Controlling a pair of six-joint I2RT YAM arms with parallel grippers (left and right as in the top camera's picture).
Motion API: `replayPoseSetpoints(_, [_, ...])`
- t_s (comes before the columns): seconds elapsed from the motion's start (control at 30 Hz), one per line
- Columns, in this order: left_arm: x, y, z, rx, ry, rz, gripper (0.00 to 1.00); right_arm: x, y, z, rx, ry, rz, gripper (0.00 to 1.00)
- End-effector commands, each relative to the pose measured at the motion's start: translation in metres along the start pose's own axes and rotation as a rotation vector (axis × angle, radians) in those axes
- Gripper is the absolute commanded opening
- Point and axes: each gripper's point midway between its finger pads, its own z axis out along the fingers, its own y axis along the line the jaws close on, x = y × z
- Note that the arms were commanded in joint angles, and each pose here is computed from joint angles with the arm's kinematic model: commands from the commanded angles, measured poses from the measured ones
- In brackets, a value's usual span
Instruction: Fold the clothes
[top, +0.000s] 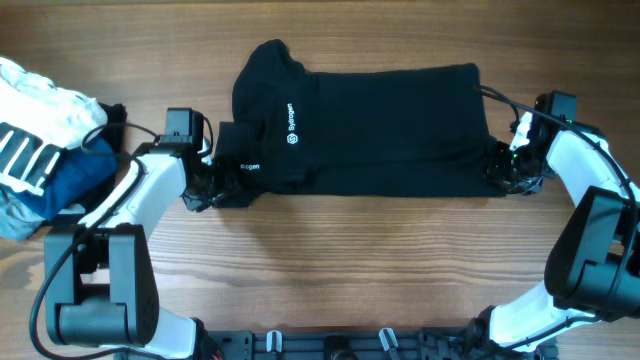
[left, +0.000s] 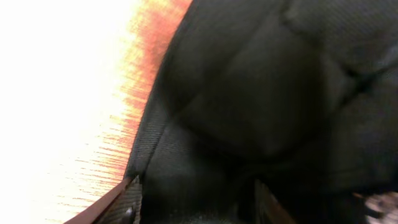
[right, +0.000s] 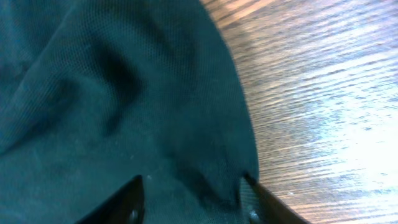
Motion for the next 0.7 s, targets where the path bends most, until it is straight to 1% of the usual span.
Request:
replayPoseSetpoints(0.0, [0.007,0.009,0.006,-0.027,0.0,-0.039,0.56,0.003,0.008,-0.001,-0.039,0.0,-0.036,0.3])
replayPoseSetpoints(0.07, [0.011,0.012,0.007,-0.034,0.012,-0.041,0.54,0.004,0.008,-0.001,-0.039,0.002,-0.034,0.14])
replayPoseSetpoints(0.1, [0.014,0.014,0.008,-0.04,0.02,-0.042,0.52,0.003,0.008,-0.002,-0.036,0.001,-0.028,0.08])
replayPoseSetpoints(0.13, [0.016,0.015,0.009,-0.043,0.026,-0.043,0.5,0.004,0.007,-0.001,-0.035,0.002,-0.024,0.04])
replayPoseSetpoints(0.27, [0.017,0.03,0.012,-0.112,0.008,-0.046,0.15,0.008,-0.001,-0.001,0.012,0.018,-0.015,0.04])
replayPoseSetpoints(0.3, [0.017,0.033,0.012,-0.126,0.006,-0.048,0.12,0.009,-0.005,-0.001,0.036,0.023,-0.009,0.04])
replayPoseSetpoints(0.33, [0.017,0.034,0.011,-0.127,0.006,-0.052,0.12,0.01,-0.007,-0.001,0.046,0.026,-0.006,0.04])
replayPoseSetpoints(0.37, [0.017,0.034,0.011,-0.118,0.009,-0.058,0.24,0.01,-0.007,-0.001,0.046,0.027,-0.006,0.04])
replayPoseSetpoints(0.4, [0.018,0.034,0.011,-0.107,0.019,-0.064,0.41,0.01,-0.007,-0.001,0.046,0.026,-0.006,0.04])
replayPoseSetpoints(0.43, [0.02,0.033,0.01,-0.098,0.032,-0.072,0.51,0.01,-0.007,-0.001,0.046,0.026,-0.006,0.04])
replayPoseSetpoints(0.47, [0.022,0.035,0.009,-0.096,0.046,-0.083,0.57,0.01,-0.007,-0.001,0.046,0.026,-0.006,0.04])
replayPoseSetpoints(0.5, [0.023,0.039,0.008,-0.102,0.055,-0.097,0.59,0.01,-0.007,-0.001,0.046,0.026,-0.006,0.04])
replayPoseSetpoints(0.57, [0.023,0.047,0.004,-0.107,0.067,-0.133,0.59,0.01,-0.007,-0.001,0.046,0.025,-0.006,0.04])
replayPoseSetpoints(0.67, [0.023,0.047,0.001,-0.039,0.098,-0.183,0.63,0.01,-0.007,-0.001,0.046,0.025,-0.006,0.04])
